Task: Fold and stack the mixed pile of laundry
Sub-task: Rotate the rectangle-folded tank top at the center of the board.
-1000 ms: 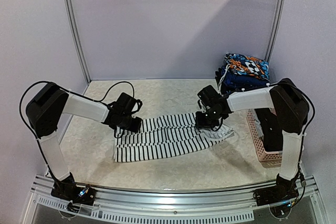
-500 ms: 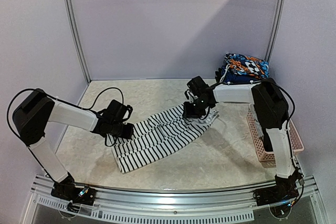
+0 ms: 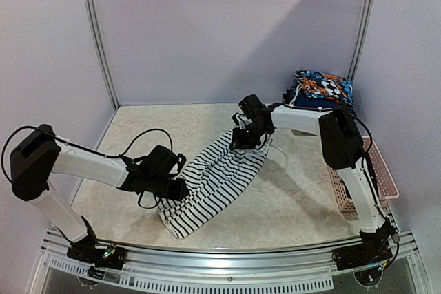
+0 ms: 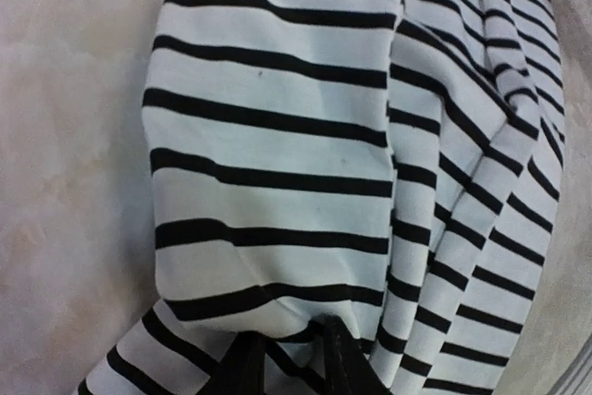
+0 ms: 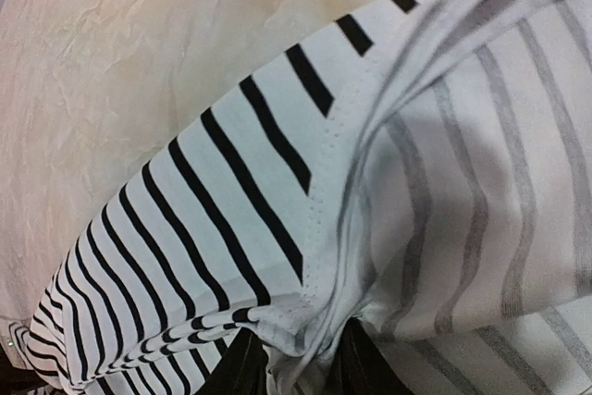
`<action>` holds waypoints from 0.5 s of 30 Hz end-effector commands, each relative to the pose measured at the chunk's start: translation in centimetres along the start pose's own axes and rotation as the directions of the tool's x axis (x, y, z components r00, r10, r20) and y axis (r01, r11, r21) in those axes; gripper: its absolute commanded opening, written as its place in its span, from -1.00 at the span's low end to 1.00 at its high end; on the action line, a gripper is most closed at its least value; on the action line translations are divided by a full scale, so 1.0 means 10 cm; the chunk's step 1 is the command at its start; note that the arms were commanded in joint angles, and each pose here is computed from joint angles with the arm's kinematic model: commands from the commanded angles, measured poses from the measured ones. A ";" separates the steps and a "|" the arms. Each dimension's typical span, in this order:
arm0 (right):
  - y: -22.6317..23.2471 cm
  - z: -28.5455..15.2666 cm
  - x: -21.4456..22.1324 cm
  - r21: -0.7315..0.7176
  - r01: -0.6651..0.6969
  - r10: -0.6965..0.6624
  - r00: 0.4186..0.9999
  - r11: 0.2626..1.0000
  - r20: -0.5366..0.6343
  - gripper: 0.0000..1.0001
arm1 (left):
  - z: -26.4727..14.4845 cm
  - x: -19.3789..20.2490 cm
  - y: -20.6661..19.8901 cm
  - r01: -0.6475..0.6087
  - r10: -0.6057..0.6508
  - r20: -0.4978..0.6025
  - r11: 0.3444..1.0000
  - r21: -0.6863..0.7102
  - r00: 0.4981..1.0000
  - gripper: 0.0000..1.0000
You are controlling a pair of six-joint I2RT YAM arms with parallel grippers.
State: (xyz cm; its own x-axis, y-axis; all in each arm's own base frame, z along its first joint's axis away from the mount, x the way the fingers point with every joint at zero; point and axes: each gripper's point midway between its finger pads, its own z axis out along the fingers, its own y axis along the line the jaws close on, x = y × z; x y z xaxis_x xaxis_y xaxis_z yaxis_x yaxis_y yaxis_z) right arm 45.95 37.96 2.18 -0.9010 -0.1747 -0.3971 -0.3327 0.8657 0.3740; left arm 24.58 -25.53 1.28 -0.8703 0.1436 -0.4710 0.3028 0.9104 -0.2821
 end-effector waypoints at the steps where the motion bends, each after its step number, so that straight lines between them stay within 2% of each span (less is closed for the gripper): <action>1: -0.40 0.14 0.15 0.053 -0.035 0.039 0.996 0.998 -0.078 -0.41 | -0.12 0.58 0.10 0.031 -0.042 -0.199 0.998 -0.056 0.979 -0.55; 5: -0.38 0.07 0.07 0.027 -0.010 0.012 0.998 1.000 -0.060 -0.41 | -0.27 0.49 0.04 0.001 -0.011 -0.173 0.998 -0.058 0.985 -0.54; 9: -0.26 -0.03 -0.03 -0.020 0.025 -0.026 0.999 0.999 -0.033 -0.40 | -0.51 0.16 0.00 -0.048 0.043 -0.057 0.996 -0.078 0.997 -0.48; 15: -0.07 -0.27 -0.21 -0.071 0.072 -0.071 0.997 0.995 0.023 -0.39 | -0.72 -0.37 -0.03 -0.136 0.152 0.096 0.977 -0.162 0.984 -0.24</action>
State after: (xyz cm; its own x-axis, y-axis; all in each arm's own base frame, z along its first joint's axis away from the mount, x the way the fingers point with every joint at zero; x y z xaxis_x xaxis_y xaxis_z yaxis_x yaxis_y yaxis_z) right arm 47.31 36.16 2.35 -0.8919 -0.2032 -0.4041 -0.3690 0.8435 0.3904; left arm 22.60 -23.68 6.34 -0.8498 0.1955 -0.4895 0.3232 0.9269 -0.1909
